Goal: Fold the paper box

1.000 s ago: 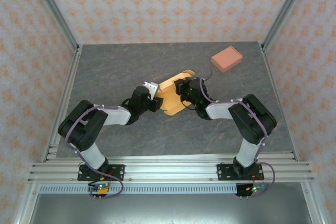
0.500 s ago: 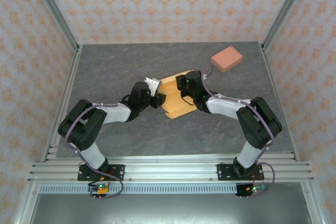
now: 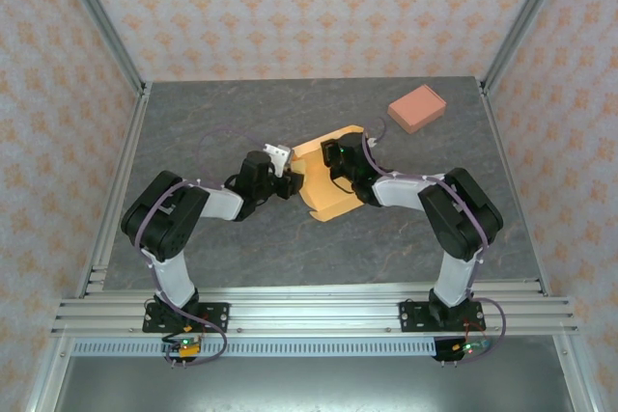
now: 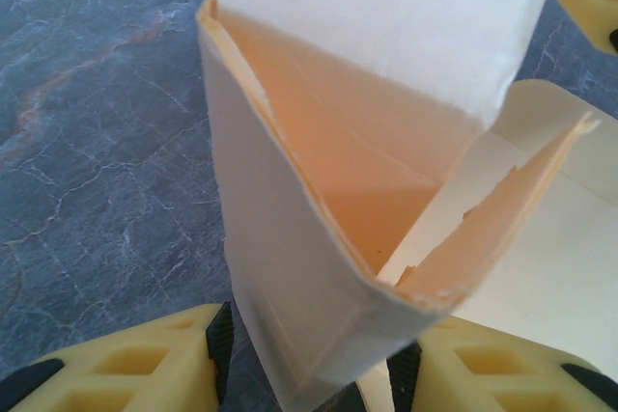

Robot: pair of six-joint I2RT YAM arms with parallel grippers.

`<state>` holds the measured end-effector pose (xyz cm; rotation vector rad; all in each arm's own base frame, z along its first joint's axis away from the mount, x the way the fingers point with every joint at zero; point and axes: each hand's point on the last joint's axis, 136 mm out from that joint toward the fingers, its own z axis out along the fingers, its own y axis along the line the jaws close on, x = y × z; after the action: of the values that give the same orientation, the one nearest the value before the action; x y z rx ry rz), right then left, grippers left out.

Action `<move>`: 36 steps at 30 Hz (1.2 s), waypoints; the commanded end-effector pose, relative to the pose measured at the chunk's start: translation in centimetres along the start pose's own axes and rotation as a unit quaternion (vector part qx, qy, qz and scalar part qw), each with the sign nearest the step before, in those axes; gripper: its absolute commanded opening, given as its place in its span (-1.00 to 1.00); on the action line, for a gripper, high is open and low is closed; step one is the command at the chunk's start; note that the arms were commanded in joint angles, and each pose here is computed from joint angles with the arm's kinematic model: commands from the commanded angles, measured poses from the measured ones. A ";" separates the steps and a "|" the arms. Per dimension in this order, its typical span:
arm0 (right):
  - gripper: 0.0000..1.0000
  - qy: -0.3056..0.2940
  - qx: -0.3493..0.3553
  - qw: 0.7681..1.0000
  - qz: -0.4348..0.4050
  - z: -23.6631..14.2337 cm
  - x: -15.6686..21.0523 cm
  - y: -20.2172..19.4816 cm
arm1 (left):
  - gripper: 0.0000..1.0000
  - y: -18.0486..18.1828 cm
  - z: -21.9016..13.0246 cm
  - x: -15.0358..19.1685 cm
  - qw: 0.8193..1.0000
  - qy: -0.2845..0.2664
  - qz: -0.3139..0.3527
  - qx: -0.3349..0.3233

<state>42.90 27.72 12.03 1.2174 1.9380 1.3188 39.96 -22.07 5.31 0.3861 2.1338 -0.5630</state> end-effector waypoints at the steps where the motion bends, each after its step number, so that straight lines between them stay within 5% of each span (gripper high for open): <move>1: -1.00 0.004 0.051 0.999 0.012 0.3 0.1 -4.2 | -0.05 -0.8 0.2 -1.6 1.000 -0.023 0.014 0.006; 8: -1.00 -0.006 0.048 0.999 0.017 -0.5 0.6 -4.1 | -0.09 -1.4 0.8 -3.4 0.999 -0.042 0.025 -0.021; 16: -1.00 -0.011 0.056 0.998 0.026 -1.1 1.1 -4.2 | -0.42 0.3 1.5 -4.2 0.992 -0.056 0.015 -0.108; 27: -1.00 -0.024 0.101 0.994 0.031 -2.3 2.9 -5.0 | -0.37 0.6 2.1 -4.4 0.986 -0.039 0.022 -0.158; 34: -1.00 -0.016 0.100 0.994 0.048 -2.8 3.1 -5.2 | -0.99 0.4 1.6 -4.2 0.987 -0.053 0.024 -0.148; 36: -0.82 -0.001 0.098 0.994 0.053 -3.3 3.6 -5.1 | -1.00 0.3 1.5 -4.2 0.988 -0.056 0.026 -0.143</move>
<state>39.48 28.39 11.79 1.4009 1.9114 1.2669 43.53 -21.45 6.17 0.2243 2.1211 -0.1766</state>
